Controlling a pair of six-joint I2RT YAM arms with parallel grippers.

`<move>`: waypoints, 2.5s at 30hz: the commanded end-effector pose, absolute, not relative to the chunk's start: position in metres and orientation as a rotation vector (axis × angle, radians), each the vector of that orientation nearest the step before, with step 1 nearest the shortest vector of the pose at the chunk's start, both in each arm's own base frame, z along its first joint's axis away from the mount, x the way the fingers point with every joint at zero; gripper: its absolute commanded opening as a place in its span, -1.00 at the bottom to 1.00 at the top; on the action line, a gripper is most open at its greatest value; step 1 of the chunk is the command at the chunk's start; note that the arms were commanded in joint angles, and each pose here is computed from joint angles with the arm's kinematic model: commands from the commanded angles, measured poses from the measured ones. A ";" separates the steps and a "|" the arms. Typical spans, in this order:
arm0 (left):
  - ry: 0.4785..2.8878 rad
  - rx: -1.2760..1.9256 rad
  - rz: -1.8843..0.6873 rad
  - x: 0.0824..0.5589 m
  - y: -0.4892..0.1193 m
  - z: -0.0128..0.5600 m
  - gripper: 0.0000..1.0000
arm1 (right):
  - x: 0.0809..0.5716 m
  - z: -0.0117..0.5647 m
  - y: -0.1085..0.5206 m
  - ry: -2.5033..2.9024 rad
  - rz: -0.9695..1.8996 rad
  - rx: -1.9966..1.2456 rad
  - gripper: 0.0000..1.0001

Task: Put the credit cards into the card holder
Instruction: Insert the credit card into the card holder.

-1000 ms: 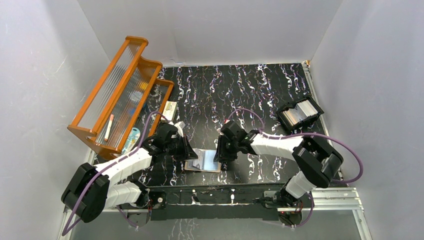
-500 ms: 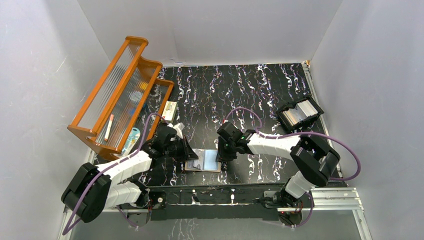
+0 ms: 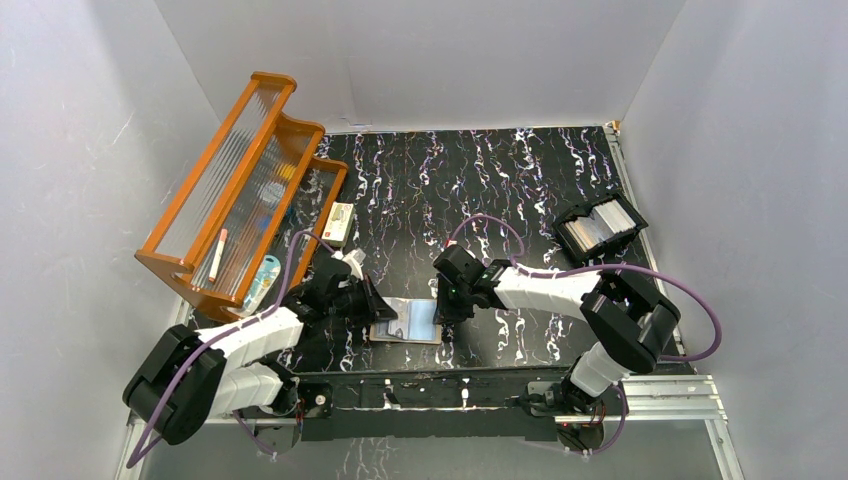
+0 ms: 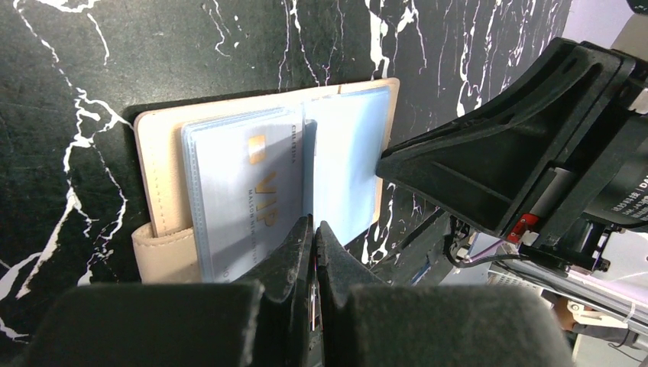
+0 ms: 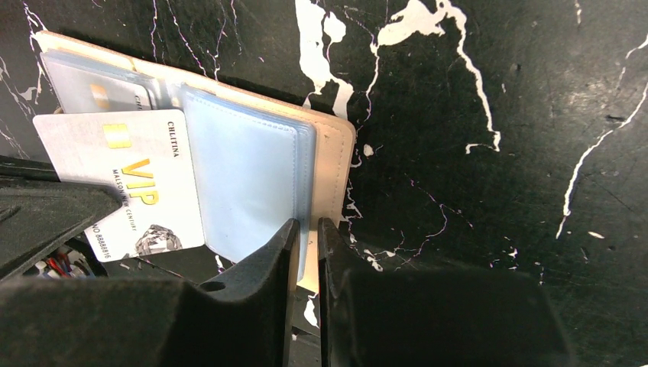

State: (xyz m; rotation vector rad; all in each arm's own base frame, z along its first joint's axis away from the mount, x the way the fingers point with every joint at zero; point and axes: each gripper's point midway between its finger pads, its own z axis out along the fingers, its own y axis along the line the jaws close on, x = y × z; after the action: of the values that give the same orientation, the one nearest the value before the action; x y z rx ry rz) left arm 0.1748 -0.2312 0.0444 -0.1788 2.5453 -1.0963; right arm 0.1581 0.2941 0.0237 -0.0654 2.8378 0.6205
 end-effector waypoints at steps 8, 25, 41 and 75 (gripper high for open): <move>2.508 -0.157 -1.119 0.177 -0.233 0.037 -1.00 | 0.153 0.007 0.277 2.871 0.500 -0.072 -0.54; 2.564 -0.047 -0.922 0.180 -0.215 0.016 -0.87 | 0.153 0.008 0.280 2.872 0.510 -0.073 -0.54; 2.562 0.013 -0.927 0.178 -0.216 0.010 -0.83 | 0.155 0.006 0.285 2.877 0.525 -0.081 -0.54; 2.524 -0.009 -0.933 0.176 -0.219 0.011 -0.53 | 0.162 0.037 0.303 2.781 0.699 -0.039 -0.46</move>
State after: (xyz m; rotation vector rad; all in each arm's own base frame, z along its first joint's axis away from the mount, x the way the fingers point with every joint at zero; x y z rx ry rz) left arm 0.1814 -0.2317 0.0284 -0.0193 2.4567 -1.0508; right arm 0.1572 0.2976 0.0255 -0.0612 2.8355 0.6518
